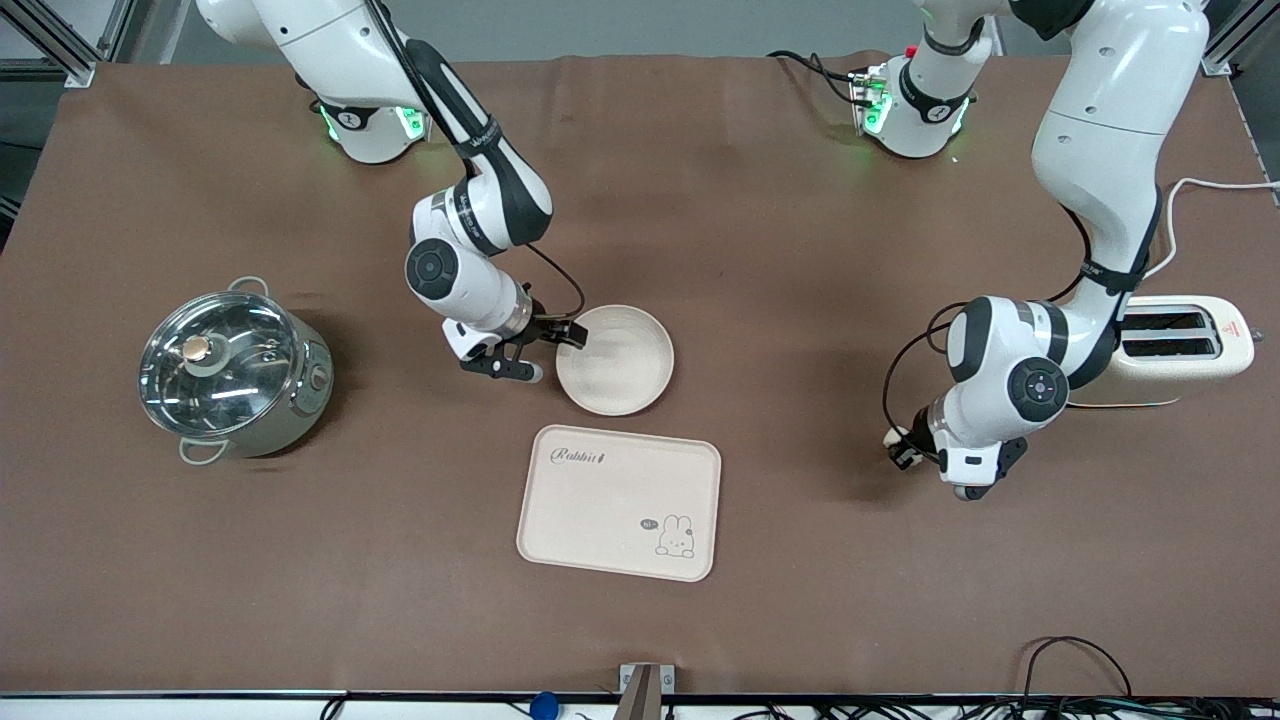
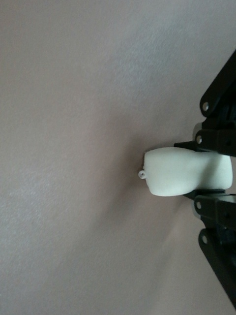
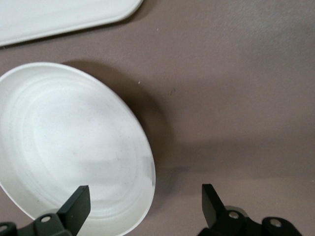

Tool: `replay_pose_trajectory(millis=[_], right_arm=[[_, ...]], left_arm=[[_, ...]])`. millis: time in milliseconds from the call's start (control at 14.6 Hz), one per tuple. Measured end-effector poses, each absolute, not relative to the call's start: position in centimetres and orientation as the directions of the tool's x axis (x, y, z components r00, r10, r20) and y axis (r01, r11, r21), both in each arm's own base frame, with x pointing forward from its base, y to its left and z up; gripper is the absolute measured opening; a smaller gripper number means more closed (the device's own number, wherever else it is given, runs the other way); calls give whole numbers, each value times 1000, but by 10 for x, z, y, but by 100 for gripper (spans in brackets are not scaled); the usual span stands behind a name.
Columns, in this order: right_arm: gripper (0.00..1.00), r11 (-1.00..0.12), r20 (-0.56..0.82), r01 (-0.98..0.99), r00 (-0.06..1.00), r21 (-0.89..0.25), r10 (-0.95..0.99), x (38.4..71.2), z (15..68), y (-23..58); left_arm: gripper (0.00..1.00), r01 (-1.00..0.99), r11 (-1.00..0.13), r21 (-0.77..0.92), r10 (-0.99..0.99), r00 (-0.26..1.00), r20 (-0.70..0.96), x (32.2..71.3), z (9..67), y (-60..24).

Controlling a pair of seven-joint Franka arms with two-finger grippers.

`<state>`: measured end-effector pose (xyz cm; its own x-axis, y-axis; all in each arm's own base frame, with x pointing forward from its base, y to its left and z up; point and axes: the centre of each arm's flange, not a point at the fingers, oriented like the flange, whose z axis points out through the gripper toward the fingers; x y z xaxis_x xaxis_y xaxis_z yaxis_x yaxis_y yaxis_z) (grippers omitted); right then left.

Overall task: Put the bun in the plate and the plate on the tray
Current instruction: 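Carry the bun over the plate and release it with the left gripper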

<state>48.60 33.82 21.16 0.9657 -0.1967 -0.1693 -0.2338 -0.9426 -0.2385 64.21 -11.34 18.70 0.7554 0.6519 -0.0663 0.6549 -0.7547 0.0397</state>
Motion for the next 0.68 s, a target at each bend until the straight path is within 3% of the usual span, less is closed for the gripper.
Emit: replay_pose_trajectory(millis=[683], right_arm=[[100,-945,-152,-235,967,-228,-203,482,190,343]], left_arm=[[30,679,-734,21,675,733,-85,629,234,-212]])
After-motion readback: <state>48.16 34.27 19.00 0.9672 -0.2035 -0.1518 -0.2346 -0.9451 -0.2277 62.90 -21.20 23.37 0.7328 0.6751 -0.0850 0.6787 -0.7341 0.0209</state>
